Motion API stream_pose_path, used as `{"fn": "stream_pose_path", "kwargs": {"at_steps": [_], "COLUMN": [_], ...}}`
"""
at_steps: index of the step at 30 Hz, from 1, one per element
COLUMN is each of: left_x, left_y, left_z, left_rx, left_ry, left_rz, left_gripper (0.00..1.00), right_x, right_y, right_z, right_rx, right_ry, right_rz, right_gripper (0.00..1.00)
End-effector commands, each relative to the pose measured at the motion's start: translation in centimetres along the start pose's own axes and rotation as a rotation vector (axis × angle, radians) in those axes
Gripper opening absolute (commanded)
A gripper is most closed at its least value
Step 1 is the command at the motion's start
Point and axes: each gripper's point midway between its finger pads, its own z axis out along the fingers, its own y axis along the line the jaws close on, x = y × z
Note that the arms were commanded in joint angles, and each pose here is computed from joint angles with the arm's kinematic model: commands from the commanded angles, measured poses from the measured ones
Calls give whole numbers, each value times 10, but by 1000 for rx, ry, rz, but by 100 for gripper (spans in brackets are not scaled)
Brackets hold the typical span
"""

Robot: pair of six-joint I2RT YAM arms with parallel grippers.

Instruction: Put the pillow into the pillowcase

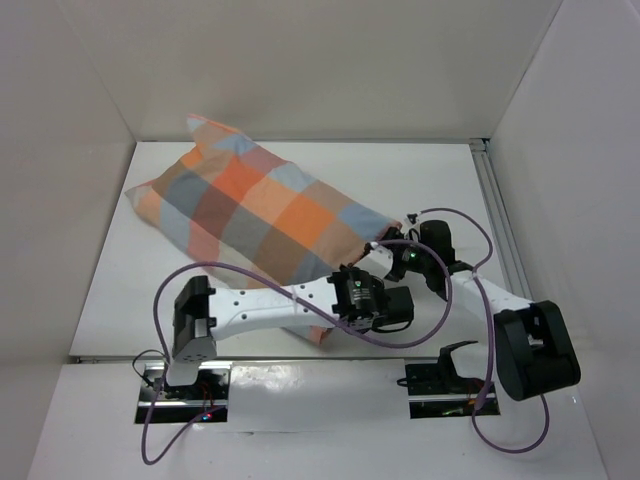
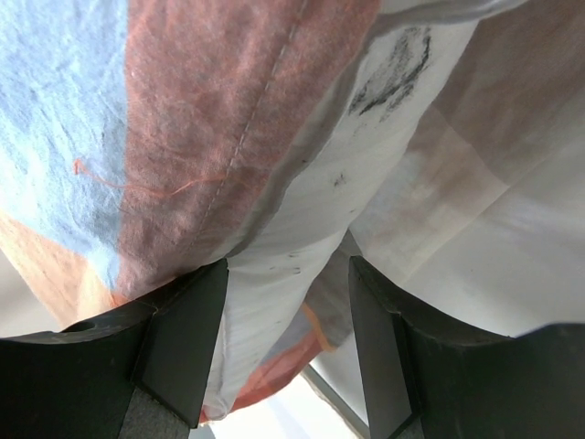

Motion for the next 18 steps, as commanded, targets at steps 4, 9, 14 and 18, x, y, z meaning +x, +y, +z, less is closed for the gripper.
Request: {"fn": "stream_pose_path", "kwargs": {"at_steps": [4, 9, 14, 18], "left_x": [-57, -82, -94, -101], "left_y": [4, 0, -11, -17], "left_z": [-73, -109, -111, -112], "left_rx": [385, 672, 722, 741], "left_ry": [-128, -181, -185, -183], "left_rz": [-157, -196, -176, -171], "left_gripper": [0, 0, 0, 0], "right_x": [-11, 3, 23, 34], "right_y": [26, 27, 40, 38], "right_z": [-21, -45, -46, -36], "right_rx": [-82, -130, -254, -190], "right_ry": [-59, -132, -105, -100], "right_rz": [-77, -77, -25, -43], "right_gripper": [65, 64, 36, 23]}}
